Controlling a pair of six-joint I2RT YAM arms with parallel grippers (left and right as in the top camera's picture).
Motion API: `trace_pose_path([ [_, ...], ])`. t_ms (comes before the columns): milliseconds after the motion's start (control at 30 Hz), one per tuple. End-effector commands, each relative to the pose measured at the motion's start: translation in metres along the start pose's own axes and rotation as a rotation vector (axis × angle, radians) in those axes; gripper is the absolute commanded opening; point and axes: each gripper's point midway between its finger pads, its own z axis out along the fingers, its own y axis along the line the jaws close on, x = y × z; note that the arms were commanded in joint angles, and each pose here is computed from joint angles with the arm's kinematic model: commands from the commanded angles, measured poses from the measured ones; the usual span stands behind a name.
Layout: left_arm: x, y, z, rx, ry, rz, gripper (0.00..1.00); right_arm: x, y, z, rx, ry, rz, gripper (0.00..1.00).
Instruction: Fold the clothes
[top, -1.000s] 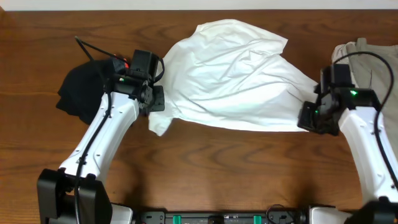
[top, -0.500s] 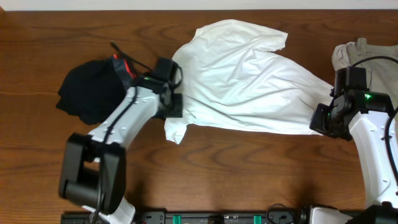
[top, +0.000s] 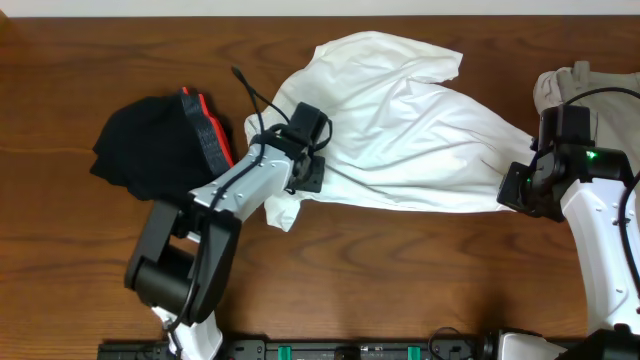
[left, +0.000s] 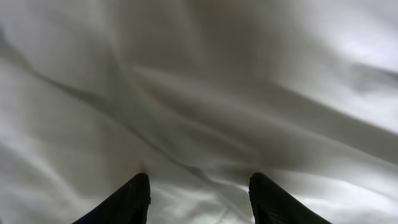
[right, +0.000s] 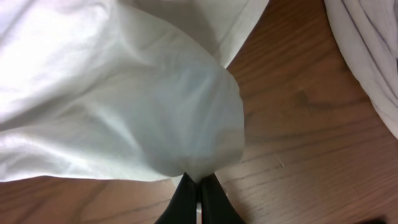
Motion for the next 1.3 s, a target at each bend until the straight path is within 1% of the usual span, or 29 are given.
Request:
trace_pose_path([
  [0,0.006,0.011,0.014,-0.08,0.019,0.028,0.53,-0.003,0.0,-0.003,-0.006,-0.019,0.0,0.01],
  [33,0.008,0.011,0.016,-0.082,0.025,0.029,0.52,-0.004,0.0,-0.003,-0.006,-0.021,0.001,0.01],
  [100,0.009,0.012,0.017,-0.088,0.032,0.029,0.41,-0.004,0.0,-0.003,-0.007,-0.023,0.001,0.01],
  [167,0.01,0.014,0.017,-0.098,0.034,0.03,0.36,-0.004,0.0,-0.003,-0.007,-0.023,0.001,0.01],
  [233,0.011,0.016,0.016,-0.107,0.037,0.03,0.34,-0.004,0.0,-0.003,-0.007,-0.023,0.001,0.01],
  [400,0.014,0.024,0.007,-0.149,0.054,0.034,0.31,-0.005,0.0,-0.003,-0.007,-0.025,0.001,0.01],
  [500,0.012,0.025,-0.005,-0.156,0.046,0.032,0.32,-0.005,0.0,-0.003,-0.008,-0.026,0.001,0.01],
  [600,0.006,0.024,-0.019,-0.148,0.022,0.027,0.44,-0.005,0.0,-0.003,-0.008,-0.026,0.001,0.01],
  [733,0.01,0.023,-0.025,-0.138,0.033,0.025,0.5,-0.005,0.0,-0.003,-0.008,-0.026,0.001,0.01],
  [833,0.018,0.018,-0.02,-0.111,0.069,0.026,0.52,-0.005,0.0,-0.003,-0.008,-0.026,0.001,0.01],
  [967,0.021,0.014,-0.017,-0.095,0.086,0.031,0.52,-0.005,0.0,-0.003,-0.008,-0.028,0.001,0.01],
  [1000,0.022,0.013,-0.017,-0.094,0.087,0.033,0.5,-0.005,0.0,-0.003,-0.008,-0.028,0.001,0.01],
  [1133,0.027,0.011,-0.017,-0.098,0.101,0.045,0.35,-0.005,0.0,-0.003,-0.008,-0.027,0.001,0.01],
  [1267,0.031,0.012,-0.018,-0.103,0.117,0.046,0.25,-0.005,0.0,-0.003,-0.008,-0.027,0.001,0.01],
])
